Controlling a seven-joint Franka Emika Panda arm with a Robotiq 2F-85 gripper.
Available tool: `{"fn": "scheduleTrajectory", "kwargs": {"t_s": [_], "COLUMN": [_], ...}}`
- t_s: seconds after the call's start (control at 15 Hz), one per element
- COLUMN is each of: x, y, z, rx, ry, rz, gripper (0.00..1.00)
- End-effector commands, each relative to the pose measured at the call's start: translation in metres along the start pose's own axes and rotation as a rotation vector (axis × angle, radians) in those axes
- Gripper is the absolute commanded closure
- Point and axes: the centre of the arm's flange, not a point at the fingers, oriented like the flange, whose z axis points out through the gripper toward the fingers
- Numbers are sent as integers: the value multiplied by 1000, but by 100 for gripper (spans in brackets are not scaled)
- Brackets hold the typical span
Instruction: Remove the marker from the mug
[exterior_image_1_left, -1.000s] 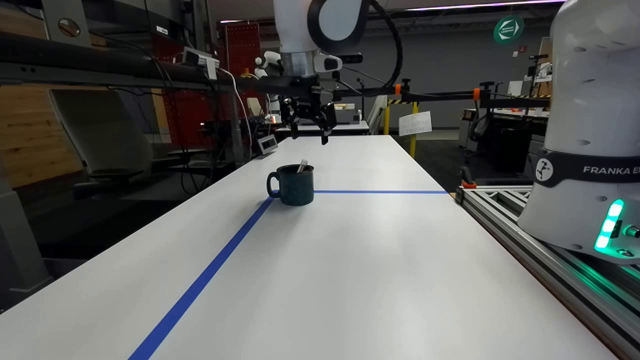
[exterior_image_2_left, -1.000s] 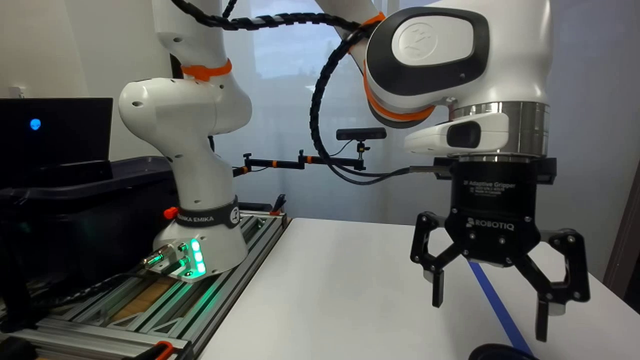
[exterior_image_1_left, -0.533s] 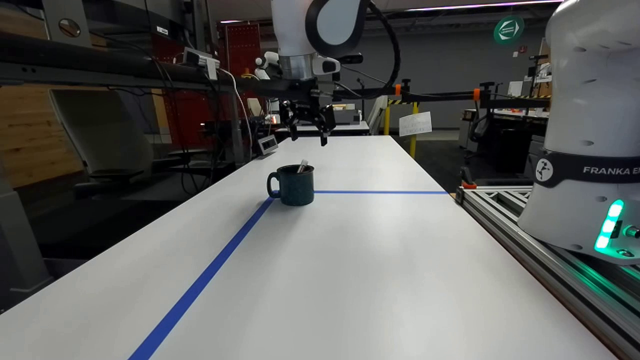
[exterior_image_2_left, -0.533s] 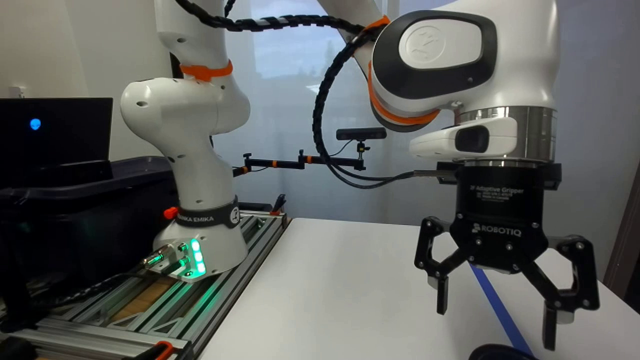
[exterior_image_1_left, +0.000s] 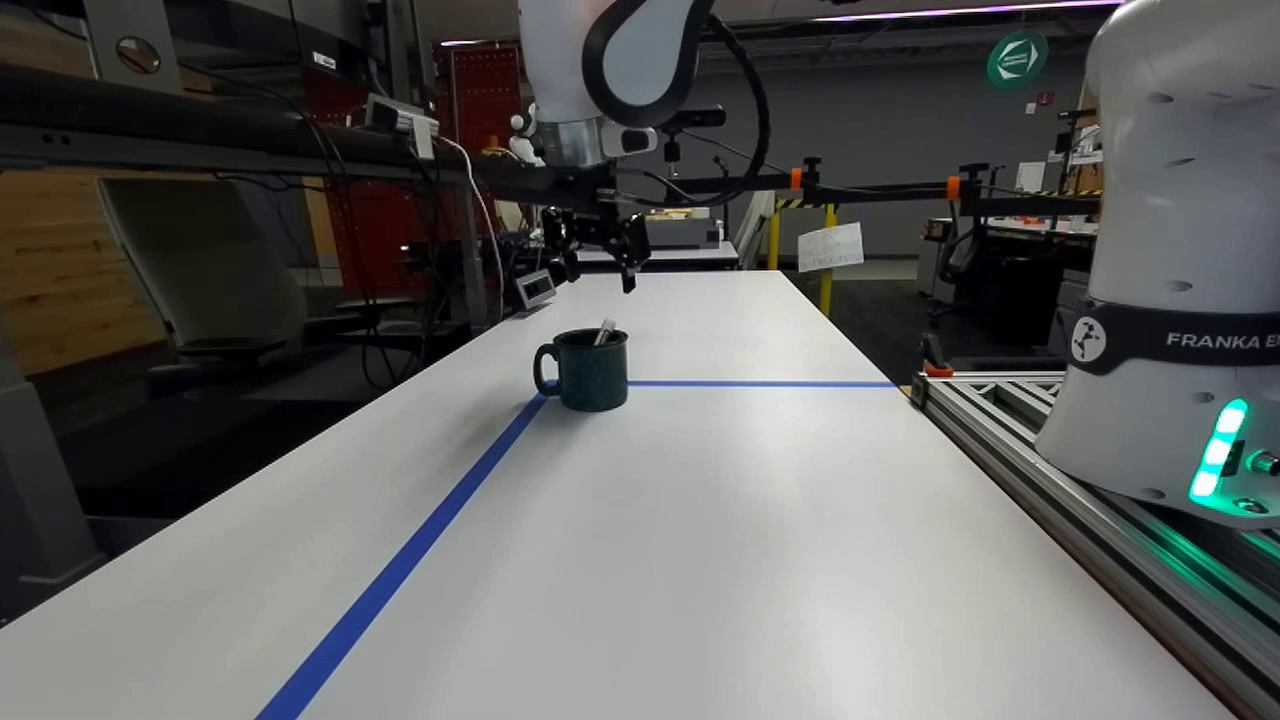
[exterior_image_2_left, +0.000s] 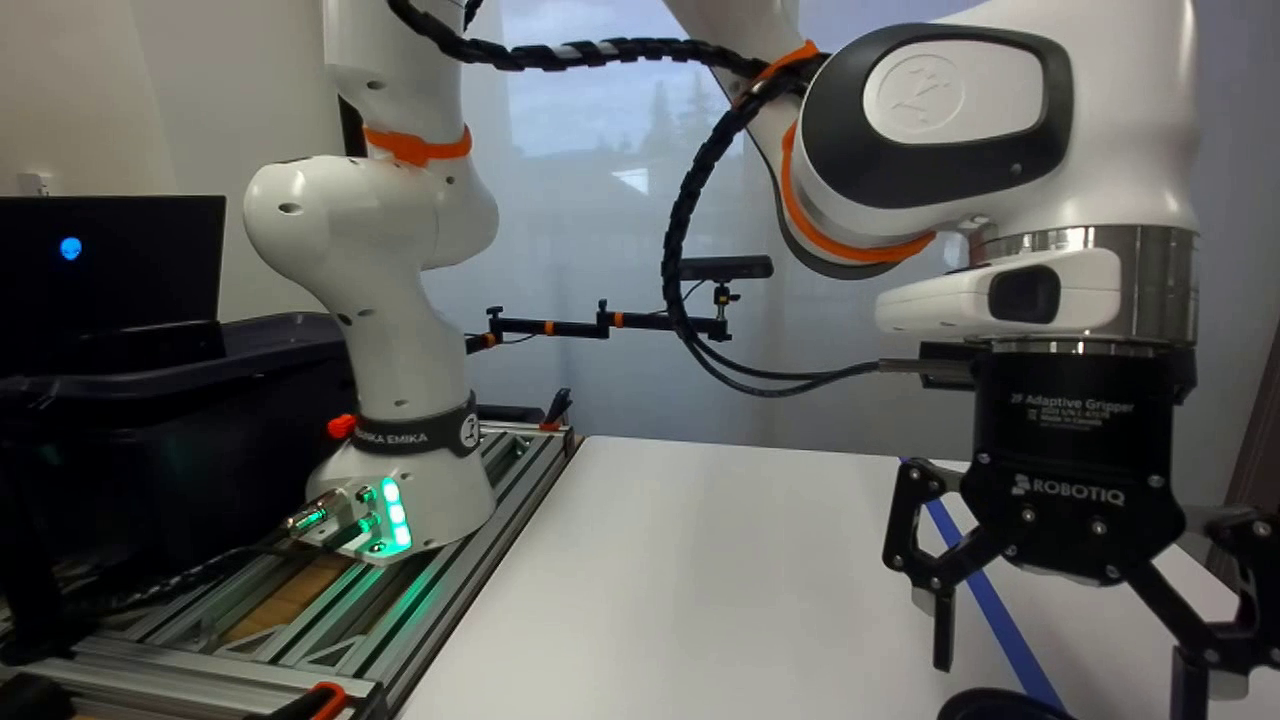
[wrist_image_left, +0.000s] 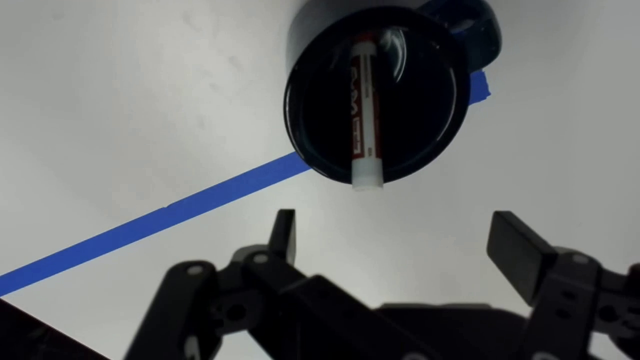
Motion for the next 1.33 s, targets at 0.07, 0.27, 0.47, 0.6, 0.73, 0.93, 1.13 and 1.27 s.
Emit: {"fn": "scheduleTrajectory", "kwargs": {"t_s": [0.07, 0.27, 0.47, 0.6, 0.73, 0.93, 1.13, 1.27], "x": [-17, -24, -28, -29, -31, -35, -39, -42], "y": [-15, -19, -23, -24, -26, -26, -27, -26], "z": [9, 18, 31, 39, 47, 54, 59, 63], "rx": [-28, -35, -45, -58, -70, -87, -100, -113], "ry": [20, 28, 35, 40, 40, 41, 42, 43], "rz": [-7, -15, -12, -9, -5, -1, -1, -2], "gripper": [40, 52, 51, 50, 51, 56, 58, 64]}}
